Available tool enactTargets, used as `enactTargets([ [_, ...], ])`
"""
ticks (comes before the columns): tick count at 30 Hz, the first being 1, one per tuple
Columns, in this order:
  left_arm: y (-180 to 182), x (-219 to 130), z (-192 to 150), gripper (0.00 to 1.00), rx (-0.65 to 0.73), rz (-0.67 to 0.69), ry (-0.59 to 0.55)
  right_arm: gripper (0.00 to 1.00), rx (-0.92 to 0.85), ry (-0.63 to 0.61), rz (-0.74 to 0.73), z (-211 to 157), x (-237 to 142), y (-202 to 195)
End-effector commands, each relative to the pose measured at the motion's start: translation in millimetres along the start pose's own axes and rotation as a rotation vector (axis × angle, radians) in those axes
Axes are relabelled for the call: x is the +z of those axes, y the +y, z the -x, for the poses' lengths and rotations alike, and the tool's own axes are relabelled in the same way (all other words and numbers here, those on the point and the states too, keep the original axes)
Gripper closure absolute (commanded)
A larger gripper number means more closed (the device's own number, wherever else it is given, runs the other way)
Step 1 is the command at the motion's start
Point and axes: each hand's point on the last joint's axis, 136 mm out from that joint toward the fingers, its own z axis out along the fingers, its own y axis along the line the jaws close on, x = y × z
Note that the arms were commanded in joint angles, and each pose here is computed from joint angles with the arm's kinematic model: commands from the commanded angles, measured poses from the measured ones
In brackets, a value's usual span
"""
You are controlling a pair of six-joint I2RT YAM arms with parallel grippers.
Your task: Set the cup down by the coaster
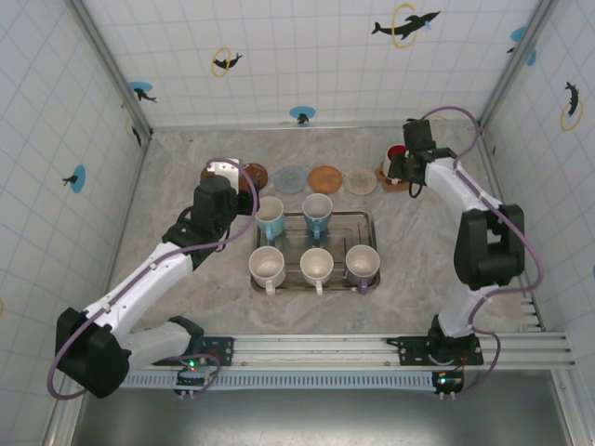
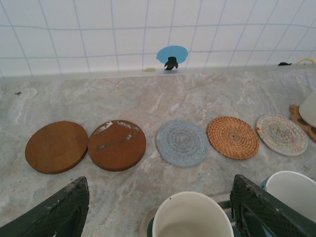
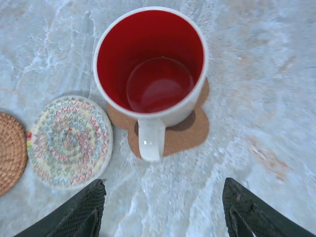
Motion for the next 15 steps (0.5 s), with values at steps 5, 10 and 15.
enactTargets([
  [5,1,8,6,0.25,0.0,0.027,0.018,0.34,0.154,-0.327,0.101,29,-75,28],
  [10,4,8,5,0.26,-0.01,0.045,0.038,0.35,0.203,-0.444,0.186,37,-108,53],
  [15,3,3,6,0.26,-0.019,0.035,0.042,0.35,0.219,-0.492,0.236,34,-127,68],
])
